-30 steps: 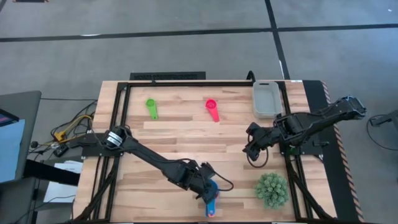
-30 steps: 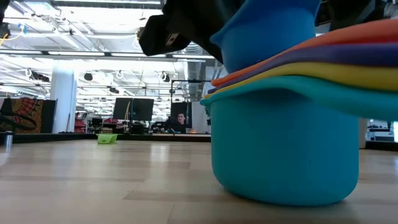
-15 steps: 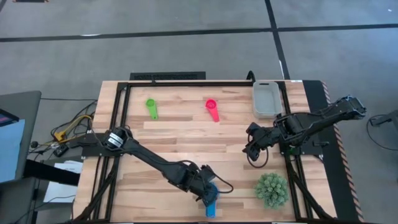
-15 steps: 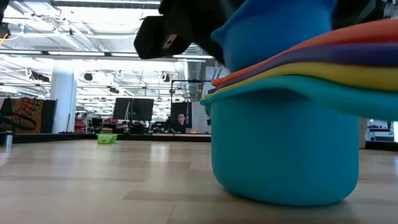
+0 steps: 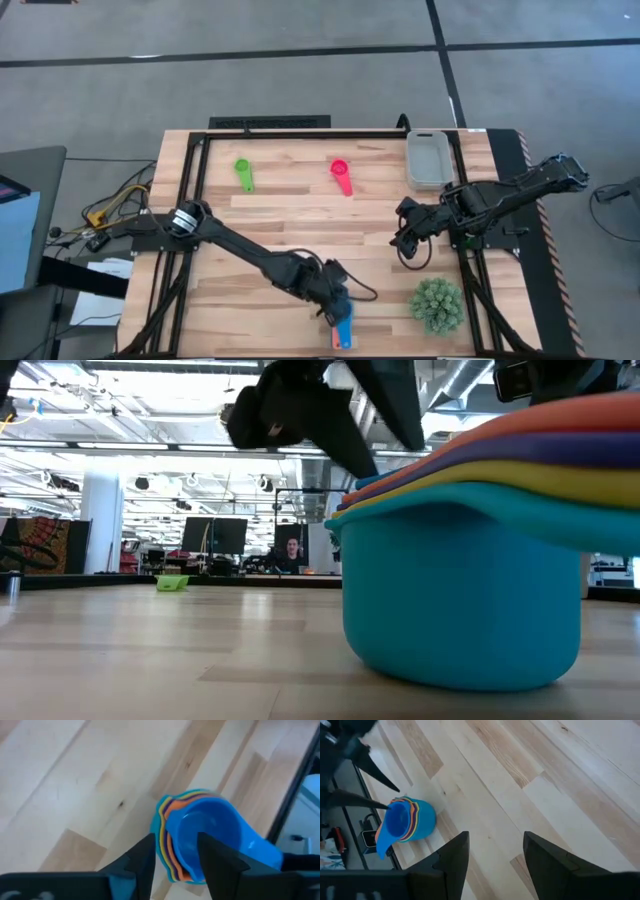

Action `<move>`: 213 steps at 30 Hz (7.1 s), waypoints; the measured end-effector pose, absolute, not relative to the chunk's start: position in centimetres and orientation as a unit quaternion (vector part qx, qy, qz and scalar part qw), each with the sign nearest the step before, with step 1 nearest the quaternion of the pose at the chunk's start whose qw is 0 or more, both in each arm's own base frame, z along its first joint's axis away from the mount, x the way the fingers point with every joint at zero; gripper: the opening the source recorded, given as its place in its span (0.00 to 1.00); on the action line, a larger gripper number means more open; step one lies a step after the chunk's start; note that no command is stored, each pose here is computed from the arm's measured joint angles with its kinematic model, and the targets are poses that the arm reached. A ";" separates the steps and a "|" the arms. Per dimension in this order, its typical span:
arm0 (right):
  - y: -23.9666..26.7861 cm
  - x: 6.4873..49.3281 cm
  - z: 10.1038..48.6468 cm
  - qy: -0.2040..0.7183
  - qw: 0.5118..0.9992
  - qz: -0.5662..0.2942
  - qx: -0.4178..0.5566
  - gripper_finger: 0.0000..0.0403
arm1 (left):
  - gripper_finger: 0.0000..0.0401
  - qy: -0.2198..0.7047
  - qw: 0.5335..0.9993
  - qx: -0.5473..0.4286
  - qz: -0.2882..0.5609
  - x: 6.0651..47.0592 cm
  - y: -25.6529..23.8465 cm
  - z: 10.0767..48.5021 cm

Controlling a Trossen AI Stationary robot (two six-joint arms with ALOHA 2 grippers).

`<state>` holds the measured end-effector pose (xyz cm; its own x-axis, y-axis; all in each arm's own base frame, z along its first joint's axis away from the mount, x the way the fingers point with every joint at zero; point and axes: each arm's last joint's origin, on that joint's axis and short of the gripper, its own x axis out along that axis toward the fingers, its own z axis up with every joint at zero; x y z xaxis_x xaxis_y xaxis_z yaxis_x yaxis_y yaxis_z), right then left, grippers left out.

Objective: Nest measuring cups in basket
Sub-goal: Stack the blue measuring cup on top of the orange of measuring cup, then stack the red measuring cup on top of the blue of measuring cup

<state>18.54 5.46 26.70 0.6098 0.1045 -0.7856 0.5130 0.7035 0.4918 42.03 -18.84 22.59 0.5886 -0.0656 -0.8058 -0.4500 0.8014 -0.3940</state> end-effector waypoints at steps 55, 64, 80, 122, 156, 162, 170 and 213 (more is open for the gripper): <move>23.3 31.6 17.0 0.534 0.736 -0.002 0.417 0.39 | 0.27 0.484 0.851 -0.201 -0.047 40.8 -24.0 18.6; 22.6 32.2 18.4 0.525 0.751 0.009 0.401 0.39 | 0.27 0.489 0.847 -0.205 -0.044 40.9 -23.7 18.5; 14.4 27.5 28.5 0.480 0.823 -0.044 0.301 0.39 | 0.27 0.533 0.823 -0.159 0.116 38.5 -14.9 25.0; -3.7 19.4 30.7 0.359 0.783 -0.283 0.421 0.35 | 0.27 0.345 0.853 -0.279 0.274 41.1 21.9 19.3; -4.6 22.4 28.8 0.352 0.749 -0.313 0.465 0.34 | 0.20 0.399 0.822 -0.295 0.278 41.1 21.7 16.3; -4.8 23.4 28.8 0.327 0.761 -0.302 0.472 0.33 | 0.15 0.430 0.804 -0.295 0.286 40.5 21.5 15.9; -4.6 23.1 29.2 0.318 0.759 -0.302 0.482 0.32 | 0.02 0.454 0.801 -0.281 0.271 40.1 21.6 15.7; 4.5 14.1 32.3 0.398 0.833 -0.176 0.342 0.30 | 0.00 0.415 0.763 -0.434 0.241 39.7 -12.4 25.0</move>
